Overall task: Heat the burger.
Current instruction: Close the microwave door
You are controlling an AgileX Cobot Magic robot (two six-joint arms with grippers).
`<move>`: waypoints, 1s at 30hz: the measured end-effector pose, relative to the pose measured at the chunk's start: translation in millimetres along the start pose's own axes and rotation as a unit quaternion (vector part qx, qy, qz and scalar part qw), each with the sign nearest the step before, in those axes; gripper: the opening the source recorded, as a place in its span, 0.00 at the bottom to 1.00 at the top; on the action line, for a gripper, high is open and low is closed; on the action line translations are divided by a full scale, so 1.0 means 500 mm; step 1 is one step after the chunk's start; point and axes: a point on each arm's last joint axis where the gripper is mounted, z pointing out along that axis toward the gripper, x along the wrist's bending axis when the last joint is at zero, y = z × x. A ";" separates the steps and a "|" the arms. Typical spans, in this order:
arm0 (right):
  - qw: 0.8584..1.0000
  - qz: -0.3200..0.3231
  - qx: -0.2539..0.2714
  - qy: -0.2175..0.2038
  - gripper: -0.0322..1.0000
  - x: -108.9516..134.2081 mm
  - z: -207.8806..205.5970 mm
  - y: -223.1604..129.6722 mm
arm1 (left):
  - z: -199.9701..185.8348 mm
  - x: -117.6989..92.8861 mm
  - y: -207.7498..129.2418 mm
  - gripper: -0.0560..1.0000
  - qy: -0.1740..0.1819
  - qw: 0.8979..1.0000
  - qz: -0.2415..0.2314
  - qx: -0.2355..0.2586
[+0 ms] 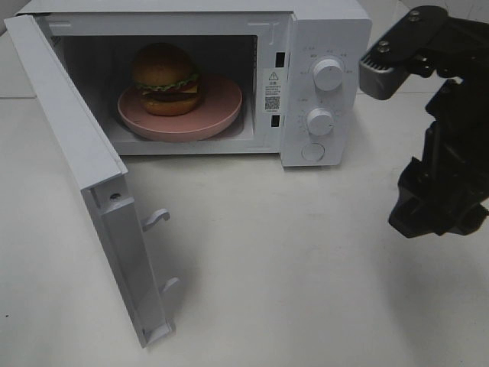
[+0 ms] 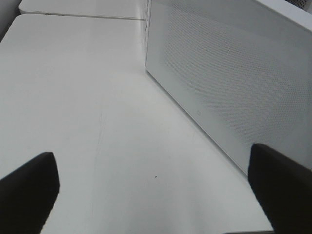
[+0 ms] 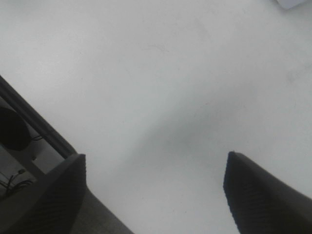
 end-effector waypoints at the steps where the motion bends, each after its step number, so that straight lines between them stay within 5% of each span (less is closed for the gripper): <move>1: 1.000 0.016 0.010 0.001 0.77 0.001 -0.010 -0.012 | 0.000 0.000 0.000 0.97 0.000 1.000 0.000 0.000; 8: 0.999 0.037 0.020 0.001 0.77 0.009 -0.037 -0.057 | 0.000 0.000 0.000 0.97 0.000 1.000 0.000 0.000; 18: 0.995 0.050 -0.078 -0.029 0.77 0.029 -0.104 -0.201 | 0.000 0.000 0.000 0.97 0.000 1.000 0.000 0.000; 30: 0.965 0.185 -0.156 -0.100 0.77 0.041 -0.092 -0.341 | 0.000 0.000 0.000 0.97 0.000 1.000 0.000 0.000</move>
